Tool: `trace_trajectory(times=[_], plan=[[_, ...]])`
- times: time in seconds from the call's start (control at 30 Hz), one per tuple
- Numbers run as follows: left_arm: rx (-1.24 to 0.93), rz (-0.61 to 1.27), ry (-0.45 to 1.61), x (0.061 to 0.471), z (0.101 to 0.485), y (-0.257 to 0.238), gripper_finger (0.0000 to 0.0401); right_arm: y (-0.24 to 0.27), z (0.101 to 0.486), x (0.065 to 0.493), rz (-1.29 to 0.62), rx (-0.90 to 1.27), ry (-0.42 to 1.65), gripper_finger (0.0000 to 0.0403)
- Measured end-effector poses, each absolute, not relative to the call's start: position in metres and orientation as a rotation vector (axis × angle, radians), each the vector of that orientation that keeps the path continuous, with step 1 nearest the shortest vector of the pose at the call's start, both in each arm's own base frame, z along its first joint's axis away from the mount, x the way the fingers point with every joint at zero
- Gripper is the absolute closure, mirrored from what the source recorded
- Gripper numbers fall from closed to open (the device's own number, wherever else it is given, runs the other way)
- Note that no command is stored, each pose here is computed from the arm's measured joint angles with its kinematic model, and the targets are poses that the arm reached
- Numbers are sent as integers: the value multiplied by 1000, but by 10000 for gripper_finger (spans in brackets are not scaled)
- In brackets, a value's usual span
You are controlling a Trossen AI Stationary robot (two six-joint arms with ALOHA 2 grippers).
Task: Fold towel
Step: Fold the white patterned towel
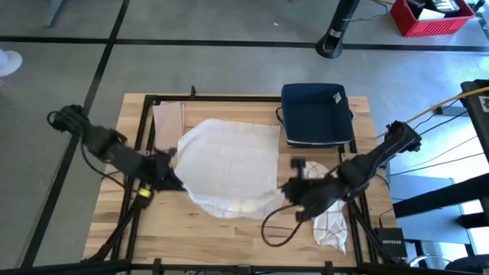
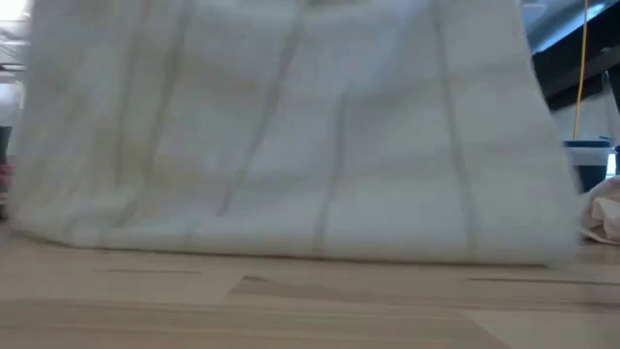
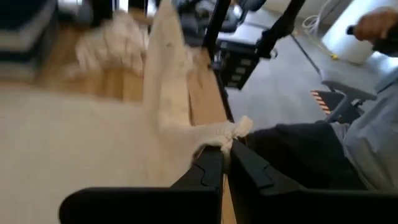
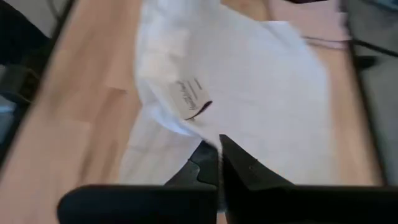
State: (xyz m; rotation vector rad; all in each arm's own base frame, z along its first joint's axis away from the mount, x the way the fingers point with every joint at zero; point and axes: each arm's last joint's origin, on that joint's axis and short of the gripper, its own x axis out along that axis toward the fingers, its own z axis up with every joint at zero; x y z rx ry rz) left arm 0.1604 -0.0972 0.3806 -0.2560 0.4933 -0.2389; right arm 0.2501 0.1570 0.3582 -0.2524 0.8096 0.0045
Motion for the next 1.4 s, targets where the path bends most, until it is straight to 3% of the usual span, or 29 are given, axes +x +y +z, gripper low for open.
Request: trace_trajectory(times=[0.3, 0.53, 0.73, 0.93, 1.03, 1.23, 1.4], plan=[[-501, -147, 756, 168, 266, -145, 400, 179, 260, 254, 99, 72, 812, 400], [-547, 8, 914, 174, 207, -155, 393, 173, 219, 244, 32, 268, 919, 383], [-587, 77, 1051, 179, 181, -154, 313, 156, 208, 248, -70, 413, 1032, 318], [-639, -30, 1199, 183, 190, -141, 237, 135, 216, 256, 50, 601, 1269, 236], [-541, 48, 1088, 186, 197, -128, 229, 121, 220, 269, 41, 549, 1163, 211], [-291, 485, 818, 190, 193, -93, 237, 96, 225, 292, -190, 256, 816, 197], [-274, 607, 831, 188, 175, -72, 241, 82, 219, 301, -279, 138, 773, 198]])
